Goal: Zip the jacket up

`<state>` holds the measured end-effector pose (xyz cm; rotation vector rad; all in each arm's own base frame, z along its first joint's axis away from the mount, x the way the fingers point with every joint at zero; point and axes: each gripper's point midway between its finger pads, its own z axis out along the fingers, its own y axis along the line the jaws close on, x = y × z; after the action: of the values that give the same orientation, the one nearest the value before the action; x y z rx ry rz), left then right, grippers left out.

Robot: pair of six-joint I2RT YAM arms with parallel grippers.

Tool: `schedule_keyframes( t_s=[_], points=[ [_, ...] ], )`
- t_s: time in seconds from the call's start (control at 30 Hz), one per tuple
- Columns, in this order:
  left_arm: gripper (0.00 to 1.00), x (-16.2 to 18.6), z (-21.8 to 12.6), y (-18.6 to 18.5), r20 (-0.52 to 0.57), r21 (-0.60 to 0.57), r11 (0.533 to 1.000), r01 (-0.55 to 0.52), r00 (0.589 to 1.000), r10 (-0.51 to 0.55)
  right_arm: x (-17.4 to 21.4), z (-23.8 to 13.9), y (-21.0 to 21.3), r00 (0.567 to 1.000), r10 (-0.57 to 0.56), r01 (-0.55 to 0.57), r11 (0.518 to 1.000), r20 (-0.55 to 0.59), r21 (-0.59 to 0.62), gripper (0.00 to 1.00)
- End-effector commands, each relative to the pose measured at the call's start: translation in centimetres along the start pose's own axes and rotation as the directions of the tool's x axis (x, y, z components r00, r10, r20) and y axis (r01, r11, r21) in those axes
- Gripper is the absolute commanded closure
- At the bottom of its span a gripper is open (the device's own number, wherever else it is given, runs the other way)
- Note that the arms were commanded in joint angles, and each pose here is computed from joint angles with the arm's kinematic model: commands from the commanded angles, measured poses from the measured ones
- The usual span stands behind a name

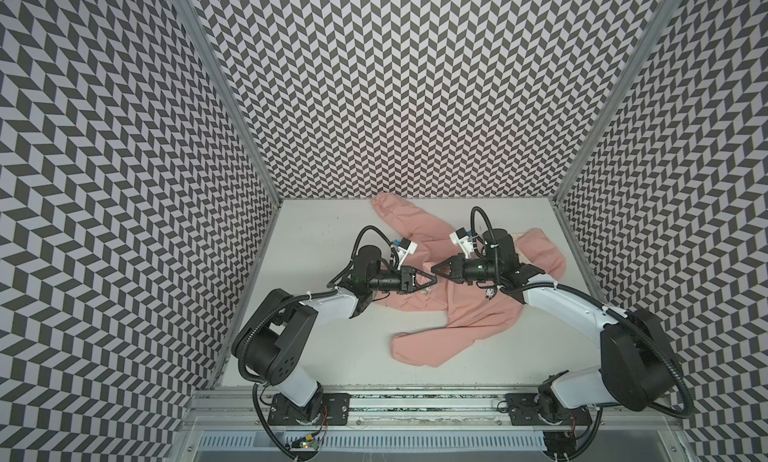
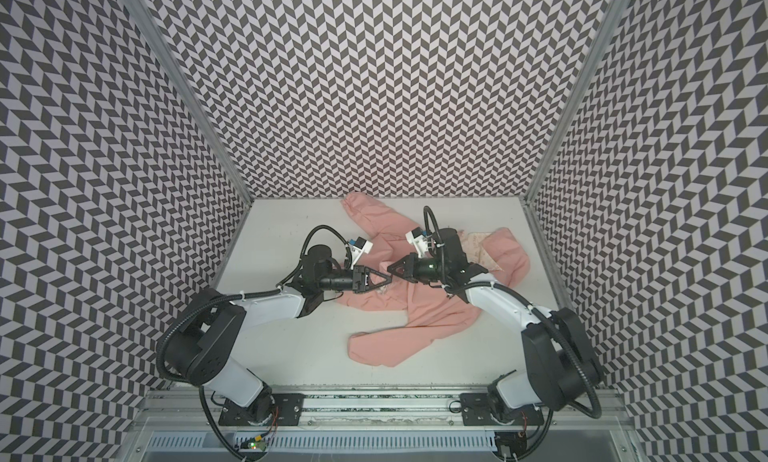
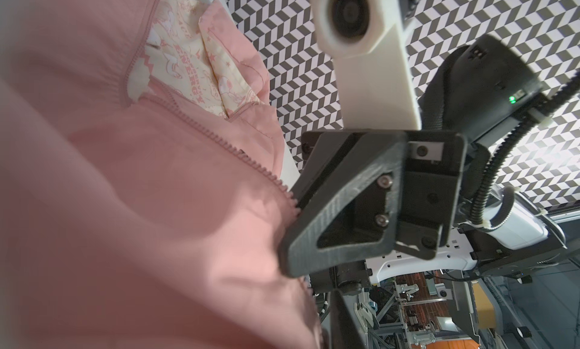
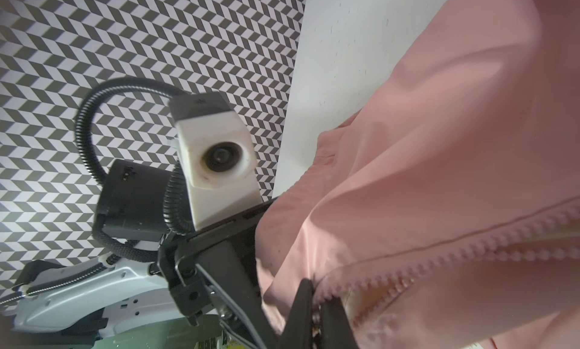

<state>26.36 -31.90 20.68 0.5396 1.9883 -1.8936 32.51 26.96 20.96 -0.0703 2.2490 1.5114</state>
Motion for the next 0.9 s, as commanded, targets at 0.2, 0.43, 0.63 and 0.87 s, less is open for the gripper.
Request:
schedule_keyframes(
  t_s=[0.2, 0.43, 0.63, 0.87],
  points=[
    [0.93, -1.0, 0.2, -1.2, 0.074, 0.145, 0.989, -0.004, 0.997, -0.007, -0.5, -0.3, 0.1, 0.999, -0.012, 0.012, 1.000, 0.030, -0.007, 0.94],
    [1.00, -1.6, -0.1, -1.0, 0.093, 0.151, 0.989, -0.005, 0.996, -0.009, -0.5, -0.7, 0.0, 0.999, -0.014, 0.014, 1.000, 0.038, 0.008, 0.84],
    [1.00, -1.4, -0.3, -1.8, 0.067, 0.133, 0.991, -0.022, 0.998, 0.013, -0.9, -1.4, -0.4, 0.999, 0.003, -0.002, 1.000, 0.052, -0.007, 0.59],
    [1.00, -1.5, -0.1, -2.2, 0.039, 0.174, 0.985, -0.015, 0.999, 0.008, -1.1, -2.0, 0.9, 0.999, -0.005, 0.008, 0.998, 0.052, -0.055, 0.43]
  ],
)
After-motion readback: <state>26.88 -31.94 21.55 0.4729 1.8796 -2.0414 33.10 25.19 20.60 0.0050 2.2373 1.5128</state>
